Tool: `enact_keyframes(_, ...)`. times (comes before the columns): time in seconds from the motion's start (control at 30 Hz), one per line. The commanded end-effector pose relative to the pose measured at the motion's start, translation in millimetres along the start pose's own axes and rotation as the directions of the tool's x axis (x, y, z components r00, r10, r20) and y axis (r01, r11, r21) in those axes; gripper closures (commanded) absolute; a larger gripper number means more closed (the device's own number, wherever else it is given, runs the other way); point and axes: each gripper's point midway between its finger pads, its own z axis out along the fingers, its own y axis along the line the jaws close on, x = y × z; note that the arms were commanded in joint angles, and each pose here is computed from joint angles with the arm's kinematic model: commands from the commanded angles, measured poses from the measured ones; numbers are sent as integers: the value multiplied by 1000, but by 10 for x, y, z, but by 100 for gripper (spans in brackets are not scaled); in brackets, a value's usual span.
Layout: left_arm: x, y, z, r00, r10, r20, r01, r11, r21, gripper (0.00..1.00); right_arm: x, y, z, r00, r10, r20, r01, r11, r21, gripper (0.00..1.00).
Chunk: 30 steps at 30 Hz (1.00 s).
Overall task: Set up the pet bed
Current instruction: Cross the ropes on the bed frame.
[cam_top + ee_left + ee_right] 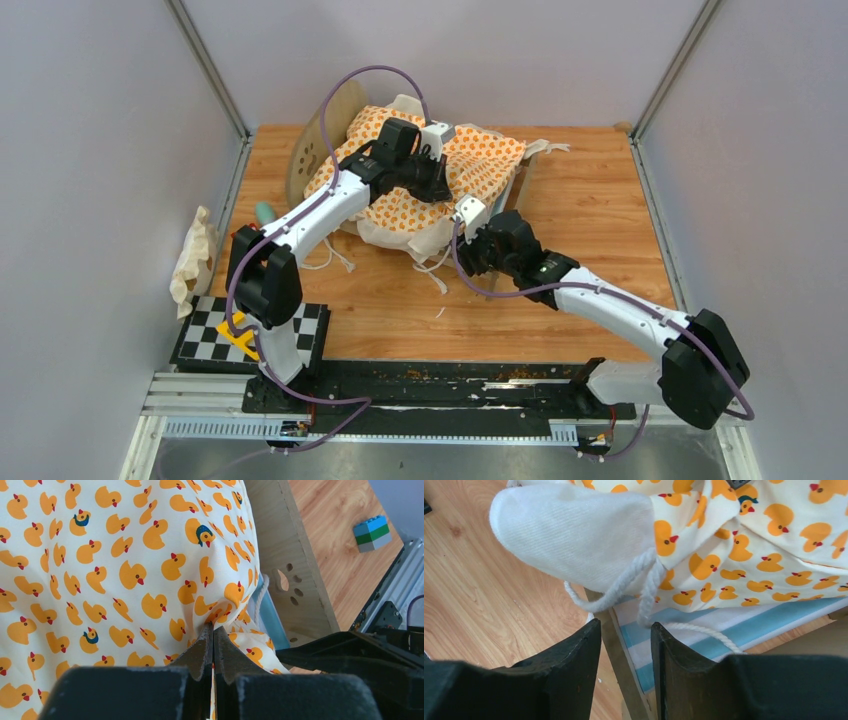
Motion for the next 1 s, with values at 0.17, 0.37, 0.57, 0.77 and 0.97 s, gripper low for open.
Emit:
enact_keyframes(0.17,-77,-18,-2,1000,0,20,-1,1000,7,100,-162,-196,142,999,10,43,-17,989,149,78)
enact_keyframes(0.37,-79,-27,-3,1000,-1,21,0,1000,12,100,-264,-346,1,996,27,79,-46,970,240,93)
enact_keyframes(0.57,-95,-121,1,1000,2,27,-3,999,40,100,-362,-570,-304,995,49,88,-78,926,369,100)
enact_keyframes(0.77,-127,-253,2,999,40,35,-41,998,37,100,-361,-683,-476,997,66,47,-80,897,434,100)
enact_keyframes(0.97,-237,-353,53,996,60,63,-61,998,19,100,-297,-786,-570,996,75,-39,-46,866,498,100)
